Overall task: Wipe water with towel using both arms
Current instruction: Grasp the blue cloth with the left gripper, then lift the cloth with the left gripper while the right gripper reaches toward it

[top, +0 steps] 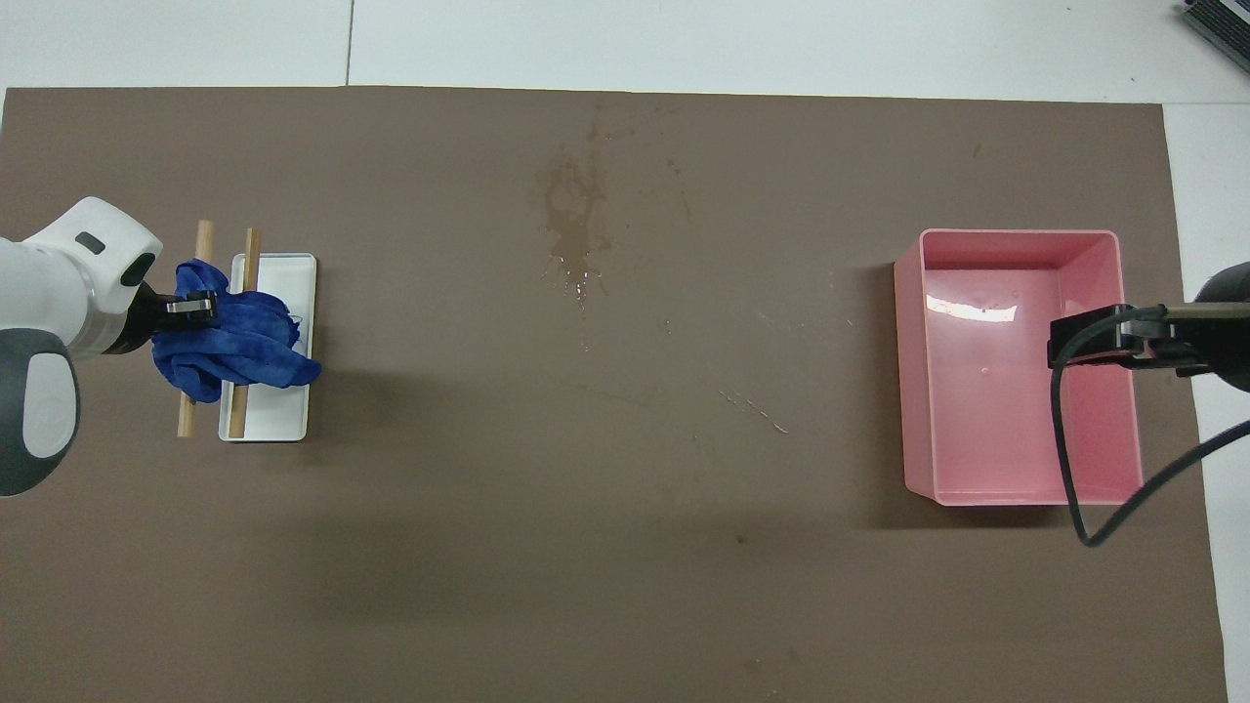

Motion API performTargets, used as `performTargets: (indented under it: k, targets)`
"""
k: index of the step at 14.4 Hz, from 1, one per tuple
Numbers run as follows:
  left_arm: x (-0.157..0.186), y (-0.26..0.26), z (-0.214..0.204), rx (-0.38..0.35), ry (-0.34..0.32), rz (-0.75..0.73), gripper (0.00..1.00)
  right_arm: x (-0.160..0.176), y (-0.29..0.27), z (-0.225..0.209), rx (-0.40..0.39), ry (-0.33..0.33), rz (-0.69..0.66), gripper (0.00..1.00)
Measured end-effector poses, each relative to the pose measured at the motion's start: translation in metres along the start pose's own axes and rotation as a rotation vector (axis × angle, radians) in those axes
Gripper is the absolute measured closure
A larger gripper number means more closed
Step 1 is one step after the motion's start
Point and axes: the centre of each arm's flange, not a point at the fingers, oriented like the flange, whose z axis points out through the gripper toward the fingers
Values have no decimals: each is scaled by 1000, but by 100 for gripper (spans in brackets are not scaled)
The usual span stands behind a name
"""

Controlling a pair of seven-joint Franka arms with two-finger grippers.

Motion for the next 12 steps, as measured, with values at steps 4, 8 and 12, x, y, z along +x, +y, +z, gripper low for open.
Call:
performTargets:
  k: [4,8,12]
  targets:
    - [10,1,-30,-3,-90,-21,80,0,0,0,0,0,0,0]
    - [21,11,-76,-116,-178,-214,80,1,0,-1,1,6,-1,0]
    - [16,27,-91,-220,-267,-444,80,-2,-15,-1,48,-2,7,0]
